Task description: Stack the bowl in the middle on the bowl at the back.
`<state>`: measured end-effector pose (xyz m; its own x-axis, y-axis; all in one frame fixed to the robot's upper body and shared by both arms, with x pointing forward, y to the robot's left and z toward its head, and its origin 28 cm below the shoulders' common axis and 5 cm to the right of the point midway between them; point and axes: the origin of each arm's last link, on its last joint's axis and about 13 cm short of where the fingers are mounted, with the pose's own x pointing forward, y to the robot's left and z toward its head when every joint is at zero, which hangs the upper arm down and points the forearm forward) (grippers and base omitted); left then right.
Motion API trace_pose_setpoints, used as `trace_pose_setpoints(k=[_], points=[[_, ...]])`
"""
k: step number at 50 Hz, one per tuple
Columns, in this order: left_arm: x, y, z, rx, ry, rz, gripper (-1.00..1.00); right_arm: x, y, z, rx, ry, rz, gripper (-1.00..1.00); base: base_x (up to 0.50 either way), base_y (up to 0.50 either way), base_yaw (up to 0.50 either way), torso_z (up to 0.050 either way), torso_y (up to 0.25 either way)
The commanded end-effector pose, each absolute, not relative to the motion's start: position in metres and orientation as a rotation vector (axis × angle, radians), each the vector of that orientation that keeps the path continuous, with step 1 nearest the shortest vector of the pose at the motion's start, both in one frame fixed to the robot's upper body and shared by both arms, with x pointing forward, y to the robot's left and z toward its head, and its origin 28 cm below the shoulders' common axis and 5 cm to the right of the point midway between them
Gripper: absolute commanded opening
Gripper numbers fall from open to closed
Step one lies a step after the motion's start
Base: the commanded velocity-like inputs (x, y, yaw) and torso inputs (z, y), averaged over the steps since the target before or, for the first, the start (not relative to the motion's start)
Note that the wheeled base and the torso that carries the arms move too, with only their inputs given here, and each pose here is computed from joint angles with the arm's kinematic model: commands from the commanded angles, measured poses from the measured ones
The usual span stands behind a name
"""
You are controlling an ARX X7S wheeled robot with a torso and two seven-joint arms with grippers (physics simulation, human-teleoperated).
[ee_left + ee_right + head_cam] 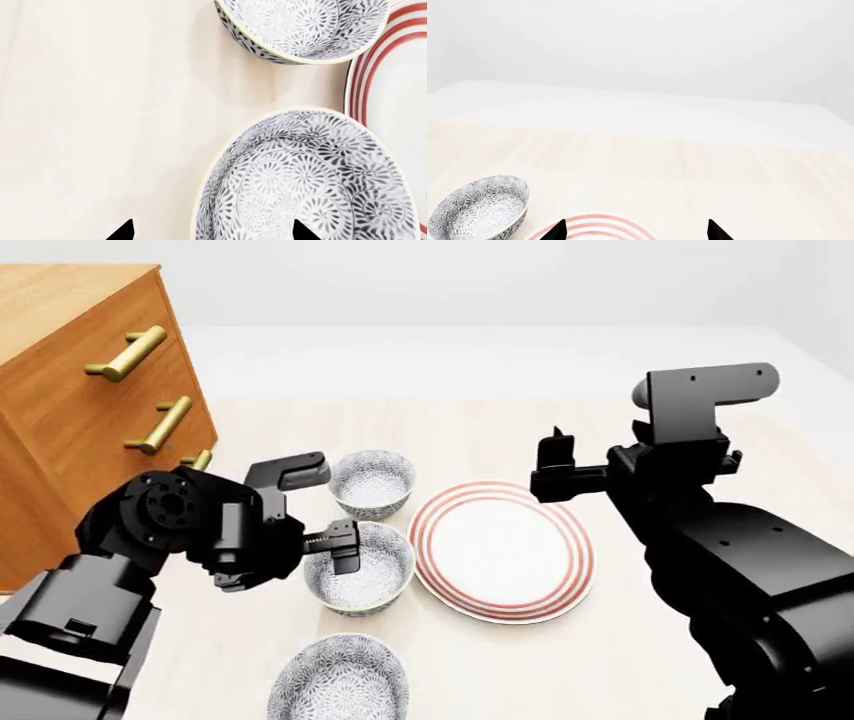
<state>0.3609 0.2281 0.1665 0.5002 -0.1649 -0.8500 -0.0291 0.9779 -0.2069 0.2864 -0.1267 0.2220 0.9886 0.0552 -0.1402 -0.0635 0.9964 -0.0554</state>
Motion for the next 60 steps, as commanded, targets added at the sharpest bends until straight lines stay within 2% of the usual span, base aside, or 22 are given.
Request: trace_pose_setpoints(k=[1, 31, 32, 44, 60], points=[[0.363, 0.229, 0.163, -0.230, 1.056, -0.073, 1.00, 0.286, -0.126, 0.222, -0.064, 0.141, 0.064, 1.00, 0.00, 0.00, 0.00, 0.000, 0.000], [0.370, 0.221, 0.129, -0.322, 1.140, -0.030, 1.00, 0.282, -0.128, 0.224, -0.090, 0.148, 0.048, 1.00, 0.00, 0.00, 0.00, 0.000, 0.000], [0.369, 0.221, 0.127, -0.327, 1.139, -0.022, -1.00, 0.281, -0.128, 0.224, -0.091, 0.149, 0.046, 1.00, 0.00, 0.00, 0.00, 0.000, 0.000], [0.374, 0.230, 0.129, -0.357, 1.080, 0.072, -1.00, 0.282, -0.127, 0.224, -0.091, 0.151, 0.043, 1.00, 0.00, 0.00, 0.00, 0.000, 0.000], [0.385, 0.270, 0.171, -0.539, 0.934, 0.172, -1.00, 0.280, -0.128, 0.226, -0.089, 0.142, 0.042, 1.00, 0.00, 0.00, 0.00, 0.000, 0.000]])
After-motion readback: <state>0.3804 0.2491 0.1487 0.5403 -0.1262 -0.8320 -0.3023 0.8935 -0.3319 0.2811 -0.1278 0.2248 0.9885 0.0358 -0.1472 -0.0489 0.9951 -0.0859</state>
